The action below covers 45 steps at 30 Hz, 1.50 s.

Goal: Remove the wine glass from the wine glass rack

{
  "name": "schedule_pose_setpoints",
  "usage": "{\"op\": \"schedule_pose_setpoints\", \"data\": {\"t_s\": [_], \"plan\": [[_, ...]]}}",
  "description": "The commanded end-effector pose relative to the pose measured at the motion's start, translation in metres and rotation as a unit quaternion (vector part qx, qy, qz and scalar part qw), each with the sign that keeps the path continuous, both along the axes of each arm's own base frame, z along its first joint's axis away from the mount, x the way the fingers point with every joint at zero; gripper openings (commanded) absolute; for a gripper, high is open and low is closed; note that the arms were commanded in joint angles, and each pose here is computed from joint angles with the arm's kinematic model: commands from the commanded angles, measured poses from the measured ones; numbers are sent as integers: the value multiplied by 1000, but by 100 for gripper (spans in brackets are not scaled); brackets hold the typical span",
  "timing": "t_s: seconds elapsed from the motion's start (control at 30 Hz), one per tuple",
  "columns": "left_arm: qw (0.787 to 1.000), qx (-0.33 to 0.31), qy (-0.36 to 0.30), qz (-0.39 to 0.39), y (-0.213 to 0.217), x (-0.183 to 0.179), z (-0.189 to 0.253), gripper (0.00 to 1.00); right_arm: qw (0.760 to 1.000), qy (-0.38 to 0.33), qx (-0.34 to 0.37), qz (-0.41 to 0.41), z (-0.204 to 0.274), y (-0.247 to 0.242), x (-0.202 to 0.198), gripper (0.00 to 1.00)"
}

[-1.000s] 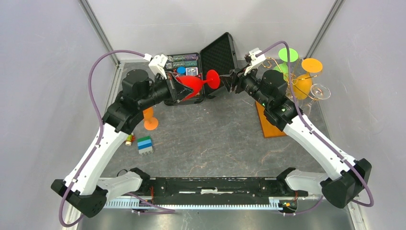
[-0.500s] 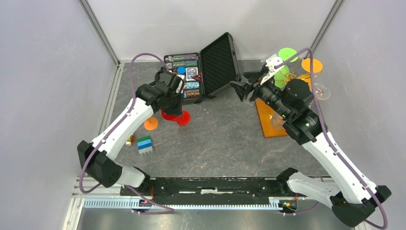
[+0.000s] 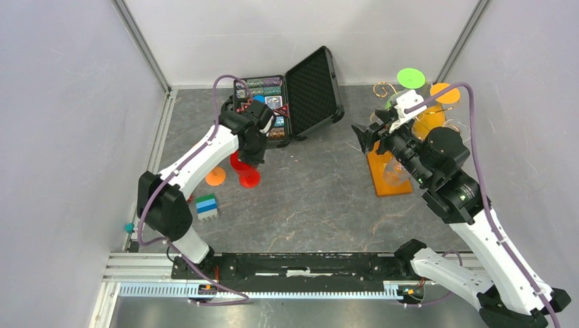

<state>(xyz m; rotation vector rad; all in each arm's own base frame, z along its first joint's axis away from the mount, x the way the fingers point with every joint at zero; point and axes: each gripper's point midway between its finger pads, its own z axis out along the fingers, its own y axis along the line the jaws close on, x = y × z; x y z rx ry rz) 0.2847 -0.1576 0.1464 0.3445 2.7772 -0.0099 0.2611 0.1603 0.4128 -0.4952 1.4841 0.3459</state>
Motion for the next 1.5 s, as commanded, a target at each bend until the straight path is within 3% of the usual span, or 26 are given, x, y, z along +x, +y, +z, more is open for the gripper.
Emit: {"op": "schedule_pose_setpoints", "data": {"t_s": [0.0, 0.37, 0.67, 0.97, 1.03, 1.13, 1.23, 1.37, 1.47], "plan": [[1000, 26, -1, -17, 10, 9, 6, 4, 1000, -5, -11, -23, 1, -11, -1, 70], [1000, 26, -14, 4, 28, 21, 17, 8, 999, 1, -18, -33, -6, -17, -3, 71], [999, 12, -35, 3, 28, 33, 38, 34, 999, -1, -23, -50, 2, -28, -9, 73], [994, -39, -97, -8, 19, 35, 90, 61, 993, -15, -59, -97, 23, -55, -14, 79], [991, -67, -118, -15, 12, 34, 105, 68, 988, -17, -80, -131, 26, -69, -11, 83], [982, -111, -148, -30, 0, 34, 124, 87, 973, -10, -121, -198, 30, -94, -4, 88], [973, -152, -167, -48, -13, 31, 138, 100, 945, 12, -180, -271, 27, -116, 9, 91], [958, -202, -192, -65, -27, 28, 153, 100, 893, 38, -267, -359, 23, -136, 31, 92], [948, -233, -203, -73, -34, 23, 161, 100, 884, 42, -314, -344, 22, -123, 51, 88]]}}
